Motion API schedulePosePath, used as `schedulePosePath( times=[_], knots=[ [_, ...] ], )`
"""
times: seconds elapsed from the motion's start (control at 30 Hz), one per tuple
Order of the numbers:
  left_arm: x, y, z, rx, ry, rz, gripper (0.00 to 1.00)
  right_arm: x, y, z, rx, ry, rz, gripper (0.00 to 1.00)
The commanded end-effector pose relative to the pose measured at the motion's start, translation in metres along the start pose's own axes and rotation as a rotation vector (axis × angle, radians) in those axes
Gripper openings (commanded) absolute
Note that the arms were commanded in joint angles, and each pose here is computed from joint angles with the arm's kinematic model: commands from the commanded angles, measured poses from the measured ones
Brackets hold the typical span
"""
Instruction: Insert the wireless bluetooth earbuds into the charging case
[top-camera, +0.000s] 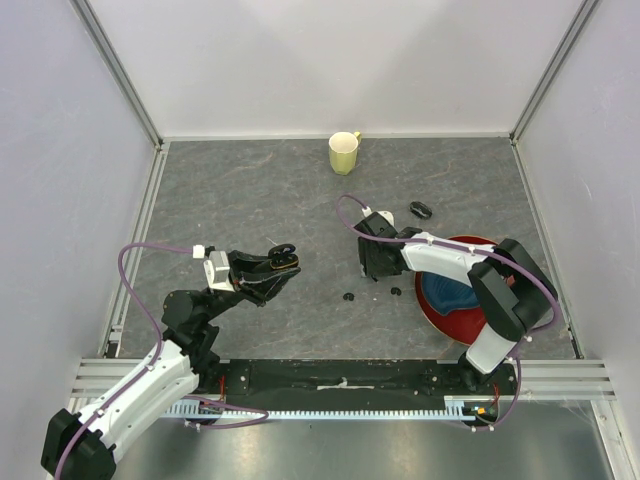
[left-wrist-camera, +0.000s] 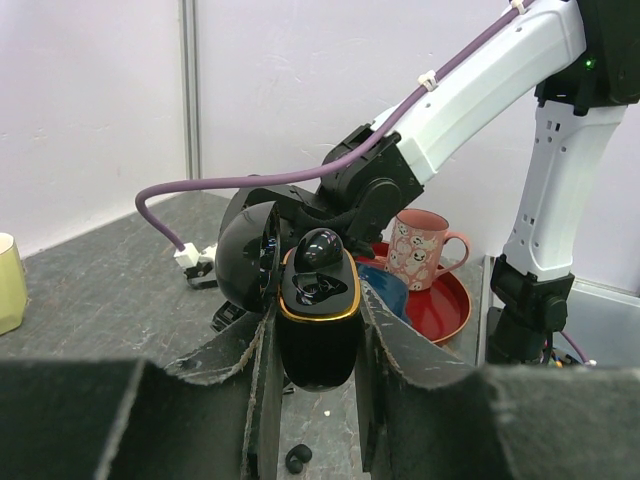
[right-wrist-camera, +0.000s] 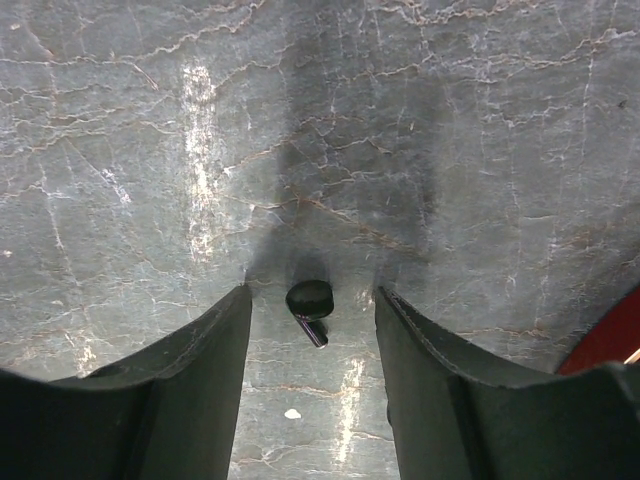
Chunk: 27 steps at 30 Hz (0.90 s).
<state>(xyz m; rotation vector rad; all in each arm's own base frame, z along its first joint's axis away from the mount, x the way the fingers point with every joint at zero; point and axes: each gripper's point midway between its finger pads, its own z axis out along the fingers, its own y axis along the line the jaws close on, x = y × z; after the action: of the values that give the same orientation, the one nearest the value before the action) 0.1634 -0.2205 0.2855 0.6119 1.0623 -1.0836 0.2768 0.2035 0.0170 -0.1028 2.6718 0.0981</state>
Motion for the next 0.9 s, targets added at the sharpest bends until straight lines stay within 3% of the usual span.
schedulePosePath(
  times=[0.0,0.43,0.6,0.87],
  knots=[
    [-0.006,0.002,0.001,-0.006,-0.023,0.035,0.02,-0.012,0.004,-0.001,-0.002,-0.026,0.024,0.59],
    [-0.005,0.002,0.001,-0.007,-0.024,0.032,0.02,-0.008,0.003,0.002,0.01,-0.015,0.037,0.39],
    [-0.004,0.002,0.001,-0.006,-0.019,0.029,0.02,-0.006,0.001,0.003,0.022,-0.008,0.057,0.36],
    [-0.004,0.002,0.0,-0.007,-0.021,0.031,0.02,0.002,-0.004,0.005,0.052,-0.007,0.166,0.26]
  ],
)
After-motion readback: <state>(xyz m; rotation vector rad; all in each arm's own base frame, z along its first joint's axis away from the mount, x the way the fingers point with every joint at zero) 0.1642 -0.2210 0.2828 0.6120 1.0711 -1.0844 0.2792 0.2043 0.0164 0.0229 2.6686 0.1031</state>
